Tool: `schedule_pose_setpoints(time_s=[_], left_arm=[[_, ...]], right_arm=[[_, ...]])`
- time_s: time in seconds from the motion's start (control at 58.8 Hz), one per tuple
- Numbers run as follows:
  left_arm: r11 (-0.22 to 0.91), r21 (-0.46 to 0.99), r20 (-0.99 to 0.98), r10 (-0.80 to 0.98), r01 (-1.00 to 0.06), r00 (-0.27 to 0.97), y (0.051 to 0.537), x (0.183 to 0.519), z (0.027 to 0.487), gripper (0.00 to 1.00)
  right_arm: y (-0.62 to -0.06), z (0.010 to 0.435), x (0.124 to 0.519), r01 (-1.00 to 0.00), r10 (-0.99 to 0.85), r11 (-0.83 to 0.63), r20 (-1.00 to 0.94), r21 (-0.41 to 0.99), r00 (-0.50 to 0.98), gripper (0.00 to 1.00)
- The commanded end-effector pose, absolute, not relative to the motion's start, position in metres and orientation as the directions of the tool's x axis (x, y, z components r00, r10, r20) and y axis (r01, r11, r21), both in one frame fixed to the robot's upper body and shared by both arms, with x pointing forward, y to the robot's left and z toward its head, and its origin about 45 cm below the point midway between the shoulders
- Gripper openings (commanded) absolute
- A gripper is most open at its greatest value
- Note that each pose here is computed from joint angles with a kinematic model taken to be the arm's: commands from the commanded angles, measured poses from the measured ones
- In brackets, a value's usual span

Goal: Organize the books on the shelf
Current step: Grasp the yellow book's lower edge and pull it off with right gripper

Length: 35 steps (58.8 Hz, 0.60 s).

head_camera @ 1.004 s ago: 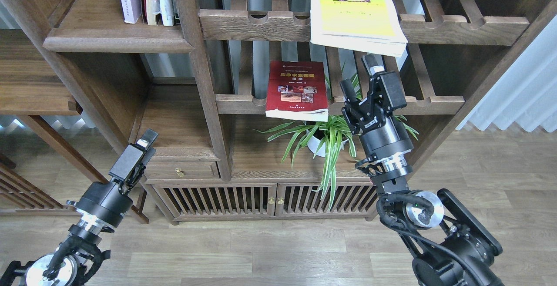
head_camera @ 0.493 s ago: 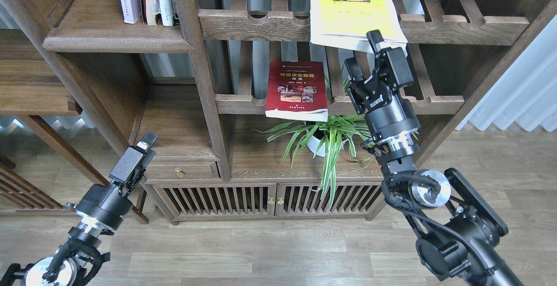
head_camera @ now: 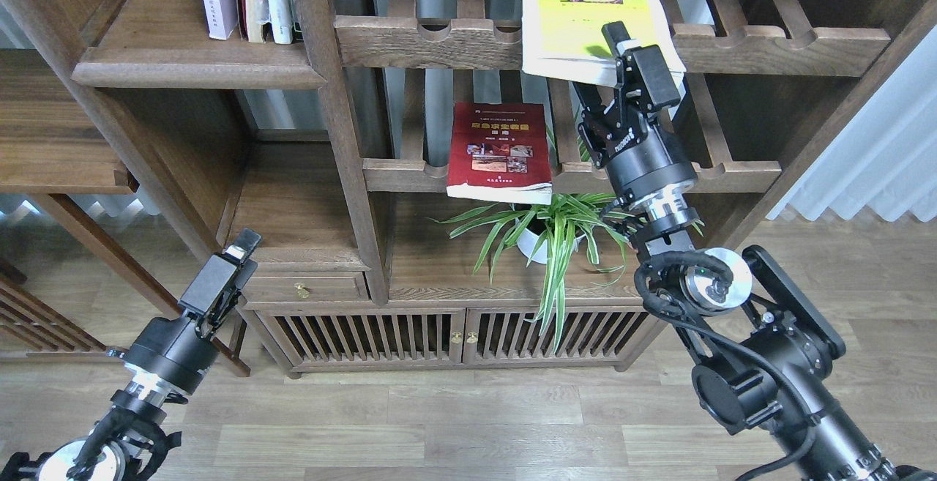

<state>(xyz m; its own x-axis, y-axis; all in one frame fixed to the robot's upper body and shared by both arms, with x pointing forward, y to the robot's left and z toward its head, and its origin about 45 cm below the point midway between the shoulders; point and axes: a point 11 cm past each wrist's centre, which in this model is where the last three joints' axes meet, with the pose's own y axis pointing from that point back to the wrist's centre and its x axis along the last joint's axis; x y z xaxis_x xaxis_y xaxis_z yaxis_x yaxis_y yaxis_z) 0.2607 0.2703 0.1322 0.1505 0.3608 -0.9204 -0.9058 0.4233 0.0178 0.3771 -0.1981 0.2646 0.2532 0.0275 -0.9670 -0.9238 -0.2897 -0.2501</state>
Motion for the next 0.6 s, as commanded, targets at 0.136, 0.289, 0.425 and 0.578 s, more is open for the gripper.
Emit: schedule_pose_setpoints(time_s=[0.136, 0.289, 0.425, 0.578], left_arm=[[0.423, 0.017, -0.920, 0.361, -0.906, 0.151, 0.2702, 0.2609, 0.1323, 1.00], [0.424, 0.017, -0.920, 0.362, -0.905, 0.153, 0.2701, 0.2613, 0.1327, 1.00], [0.423, 0.016, -0.920, 0.362, -0.906, 0.153, 0.2702, 0.2614, 0.1327, 1.00], [0.422, 0.016, -0.920, 0.362, -0.907, 0.152, 0.2707, 0.2615, 0.1328, 0.99]], right_arm=[[-0.1973, 0.2639, 0.3805, -0.927, 0.030, -0.283, -0.968, -0.246, 0.248, 0.62], [-0.1990, 0.2626, 0.3801, -0.928, 0.027, -0.280, -0.969, -0.245, 0.247, 0.36], [-0.2001, 0.2635, 0.3798, -0.926, 0.031, -0.275, -0.965, -0.258, 0.259, 0.03], [-0.2017, 0.2647, 0.3795, -0.923, 0.029, -0.280, -0.963, -0.265, 0.268, 0.03]])
